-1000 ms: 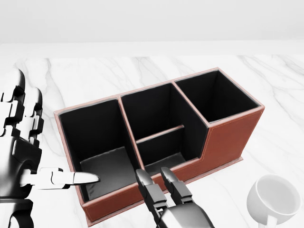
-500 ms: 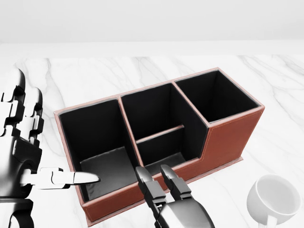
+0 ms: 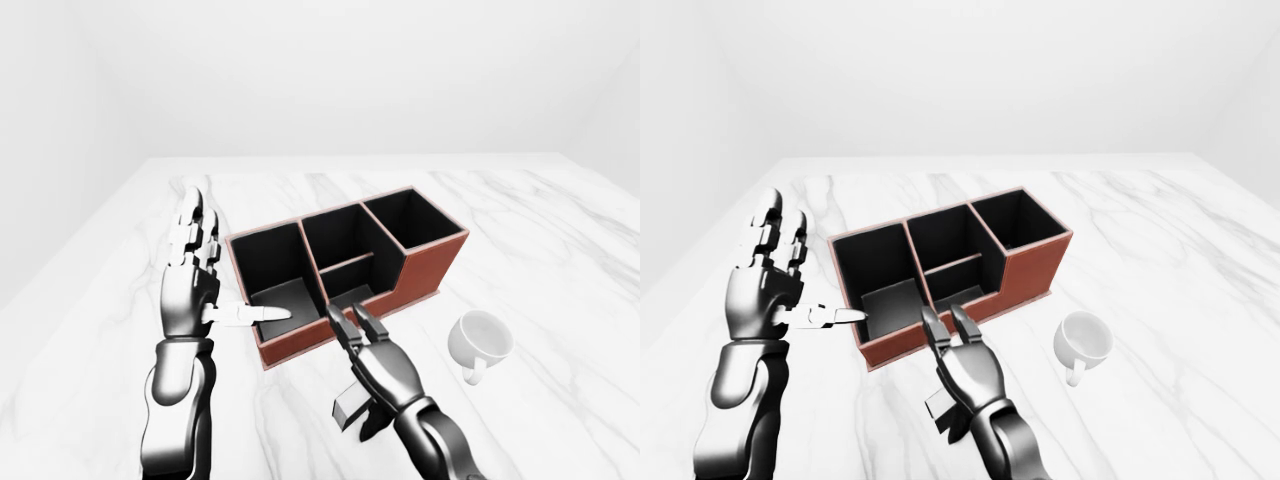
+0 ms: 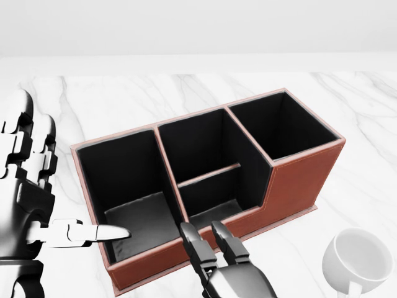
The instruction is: Pick up the book and place it in the front compartment of the caddy.
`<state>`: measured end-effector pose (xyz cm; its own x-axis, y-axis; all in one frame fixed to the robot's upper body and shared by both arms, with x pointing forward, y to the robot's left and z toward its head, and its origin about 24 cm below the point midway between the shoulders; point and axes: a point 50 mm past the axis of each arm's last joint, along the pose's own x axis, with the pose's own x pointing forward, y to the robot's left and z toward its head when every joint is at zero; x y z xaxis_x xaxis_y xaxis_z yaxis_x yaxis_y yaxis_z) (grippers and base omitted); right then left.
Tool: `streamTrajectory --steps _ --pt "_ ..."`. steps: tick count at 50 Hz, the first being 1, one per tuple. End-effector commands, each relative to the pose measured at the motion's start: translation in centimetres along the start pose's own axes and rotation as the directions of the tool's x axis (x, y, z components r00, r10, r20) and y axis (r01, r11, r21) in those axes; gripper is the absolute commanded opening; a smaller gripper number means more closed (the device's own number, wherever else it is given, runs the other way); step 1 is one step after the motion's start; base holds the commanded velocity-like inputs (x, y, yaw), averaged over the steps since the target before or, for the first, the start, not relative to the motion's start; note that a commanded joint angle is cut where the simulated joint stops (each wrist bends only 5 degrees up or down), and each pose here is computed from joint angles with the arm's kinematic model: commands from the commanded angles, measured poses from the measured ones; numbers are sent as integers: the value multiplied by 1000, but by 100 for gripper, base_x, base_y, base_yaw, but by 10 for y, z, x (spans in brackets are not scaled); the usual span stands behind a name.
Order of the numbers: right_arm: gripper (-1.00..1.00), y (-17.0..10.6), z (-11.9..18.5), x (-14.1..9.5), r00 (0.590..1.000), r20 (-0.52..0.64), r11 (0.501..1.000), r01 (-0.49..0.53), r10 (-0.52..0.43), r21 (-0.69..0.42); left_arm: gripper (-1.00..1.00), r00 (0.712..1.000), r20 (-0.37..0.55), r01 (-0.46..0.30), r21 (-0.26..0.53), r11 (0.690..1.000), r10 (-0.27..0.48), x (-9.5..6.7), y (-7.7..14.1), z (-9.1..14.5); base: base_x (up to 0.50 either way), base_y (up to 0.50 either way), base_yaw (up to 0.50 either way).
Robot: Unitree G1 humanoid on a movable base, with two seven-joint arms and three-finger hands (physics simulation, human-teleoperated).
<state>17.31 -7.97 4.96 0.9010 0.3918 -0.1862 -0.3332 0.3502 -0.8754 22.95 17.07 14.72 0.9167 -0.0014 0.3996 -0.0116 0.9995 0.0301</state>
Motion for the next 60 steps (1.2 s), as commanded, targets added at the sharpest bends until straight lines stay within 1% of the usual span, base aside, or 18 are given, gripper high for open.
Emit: streamTrajectory --steps 1,16,47,48,49,50,51,60 --pt "100 7 -3 1 1000 -13 1000 -10 11 3 100 1000 -7 1 0 1000 -1 0 0 -2 0 0 0" --pt "100 20 -9 2 999 -37 999 -30 31 11 100 1000 -8 1 0 1000 -1 0 -1 -2 0 0 0" --pt "100 24 -9 1 998 -37 999 -45 46 10 100 1000 -4 2 0 1000 -2 0 -1 -1 0 0 0" --pt "47 25 -10 1 998 -40 999 -47 47 8 100 1000 -7 2 1 1000 -2 0 -1 -2 0 0 0" --pt "-17 26 -10 1 998 -41 999 -50 50 9 100 1000 -9 1 1 1000 -1 0 0 -2 0 0 0" --pt "-17 26 -10 1 998 -41 999 -50 50 9 100 1000 -9 1 1 1000 -1 0 0 -2 0 0 0" --pt "-100 27 -11 1 998 -43 998 -54 55 10 100 1000 -6 1 0 1000 -1 1 0 -2 0 0 0" --pt "-100 26 -9 0 998 -38 998 -55 55 11 100 1000 -1 0 1 1000 0 0 0 0 0 0 0"
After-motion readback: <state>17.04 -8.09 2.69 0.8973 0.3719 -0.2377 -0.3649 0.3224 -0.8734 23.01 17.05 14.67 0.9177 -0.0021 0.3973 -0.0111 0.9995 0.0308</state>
